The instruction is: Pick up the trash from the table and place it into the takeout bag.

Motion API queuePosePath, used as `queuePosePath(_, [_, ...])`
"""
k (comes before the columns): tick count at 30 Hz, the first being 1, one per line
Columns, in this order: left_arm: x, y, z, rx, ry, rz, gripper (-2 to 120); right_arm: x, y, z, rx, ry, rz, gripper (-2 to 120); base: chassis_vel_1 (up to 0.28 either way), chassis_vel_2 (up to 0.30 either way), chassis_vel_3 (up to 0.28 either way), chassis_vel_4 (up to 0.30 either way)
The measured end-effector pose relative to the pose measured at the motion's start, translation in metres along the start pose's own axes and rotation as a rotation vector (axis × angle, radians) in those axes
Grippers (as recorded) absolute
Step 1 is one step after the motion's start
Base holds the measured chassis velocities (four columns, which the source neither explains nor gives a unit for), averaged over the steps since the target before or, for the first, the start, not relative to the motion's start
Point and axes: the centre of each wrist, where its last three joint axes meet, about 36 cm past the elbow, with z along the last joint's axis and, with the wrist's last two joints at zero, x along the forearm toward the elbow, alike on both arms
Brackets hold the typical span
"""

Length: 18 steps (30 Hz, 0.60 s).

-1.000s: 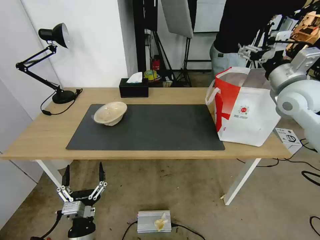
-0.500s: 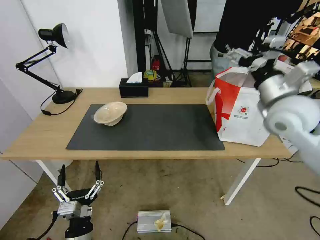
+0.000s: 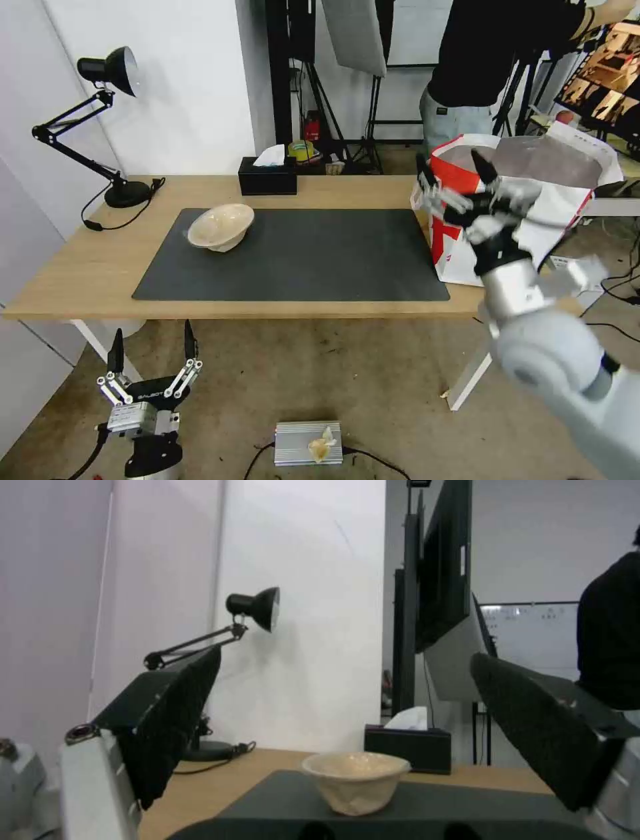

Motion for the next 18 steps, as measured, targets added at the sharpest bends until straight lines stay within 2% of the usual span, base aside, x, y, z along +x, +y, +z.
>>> queuePosePath(9, [-0.002,0.007,0.002,-0.008,0.001,0.018,100,0.047,0.012,0.031,0.092,0.091,0.032,100,0.000,0.000,0.000,0.000])
queuePosePath(11, [-0.004,0.012,0.002,-0.006,0.004,0.049,100,0.074,0.019,0.043,0.153,0.130,0.051,100,0.000,0.000,0.000,0.000])
queuePosePath(18, [-0.005,0.015,-0.001,-0.002,0.004,0.066,100,0.104,0.030,0.052,0.201,0.190,0.091,100,0.000,0.000,0.000,0.000])
